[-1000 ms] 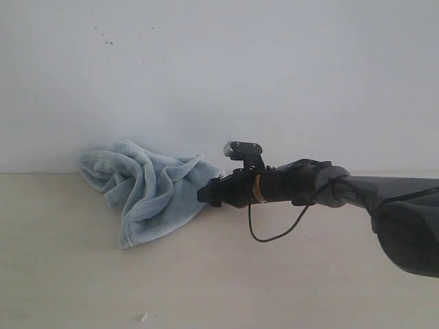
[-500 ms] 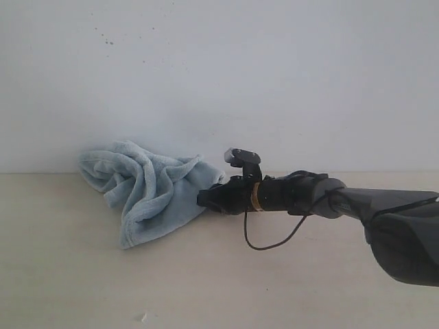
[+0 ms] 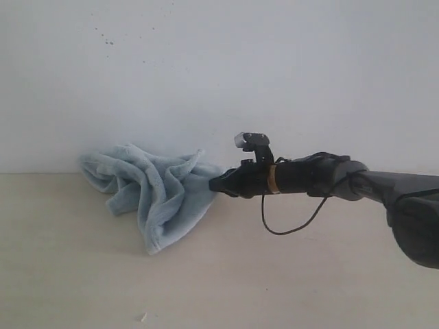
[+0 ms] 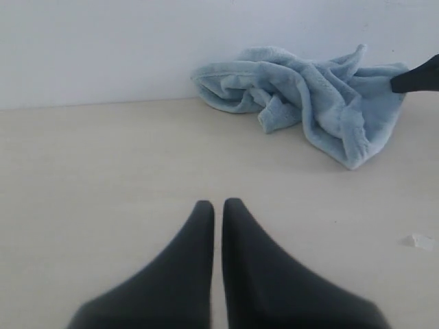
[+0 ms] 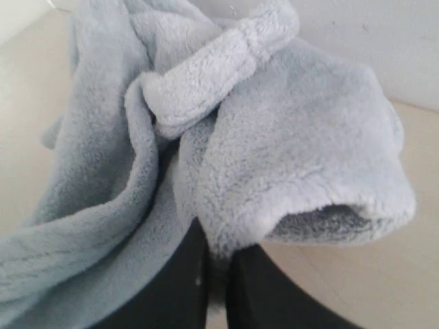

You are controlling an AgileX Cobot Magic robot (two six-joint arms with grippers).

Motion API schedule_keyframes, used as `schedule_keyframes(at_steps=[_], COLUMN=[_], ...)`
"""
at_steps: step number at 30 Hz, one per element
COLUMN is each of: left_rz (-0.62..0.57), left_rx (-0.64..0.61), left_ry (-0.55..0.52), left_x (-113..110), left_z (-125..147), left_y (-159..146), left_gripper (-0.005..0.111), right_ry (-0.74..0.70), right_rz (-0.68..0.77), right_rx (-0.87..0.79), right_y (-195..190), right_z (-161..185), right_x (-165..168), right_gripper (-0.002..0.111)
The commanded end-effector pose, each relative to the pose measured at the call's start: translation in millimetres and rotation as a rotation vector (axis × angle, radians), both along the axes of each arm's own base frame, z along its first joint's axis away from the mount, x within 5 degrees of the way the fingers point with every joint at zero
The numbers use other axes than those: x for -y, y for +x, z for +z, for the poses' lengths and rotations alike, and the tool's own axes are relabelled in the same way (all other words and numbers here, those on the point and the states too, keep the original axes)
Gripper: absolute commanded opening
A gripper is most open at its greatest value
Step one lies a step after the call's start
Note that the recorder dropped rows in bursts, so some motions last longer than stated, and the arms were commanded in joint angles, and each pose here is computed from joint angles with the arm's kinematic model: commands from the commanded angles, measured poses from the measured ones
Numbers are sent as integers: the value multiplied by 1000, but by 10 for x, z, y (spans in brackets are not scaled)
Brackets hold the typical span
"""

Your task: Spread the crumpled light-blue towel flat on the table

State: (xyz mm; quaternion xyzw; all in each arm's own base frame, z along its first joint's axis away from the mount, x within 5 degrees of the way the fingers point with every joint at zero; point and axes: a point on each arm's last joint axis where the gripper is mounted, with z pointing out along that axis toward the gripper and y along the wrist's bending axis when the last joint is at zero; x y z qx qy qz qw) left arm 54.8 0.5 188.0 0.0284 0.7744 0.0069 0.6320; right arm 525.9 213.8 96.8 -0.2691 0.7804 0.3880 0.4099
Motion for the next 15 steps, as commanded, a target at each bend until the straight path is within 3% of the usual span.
schedule_keyframes(at_steps=[1, 8, 15], left_rz=[-1, -1, -1], left_rx=[8, 8, 8], left_ry=[0, 0, 0], left_x=[1, 1, 1], left_z=[-3, -3, -3], left_y=[0, 0, 0], left_gripper=[4, 4, 4], right_ry=[18, 82, 69], right_rz=[29, 50, 39], right_rx=[-77, -167, -215], right_y=[27, -31, -363], right_z=[131, 283, 524], right_x=[297, 737, 969], right_gripper=[6, 6, 5])
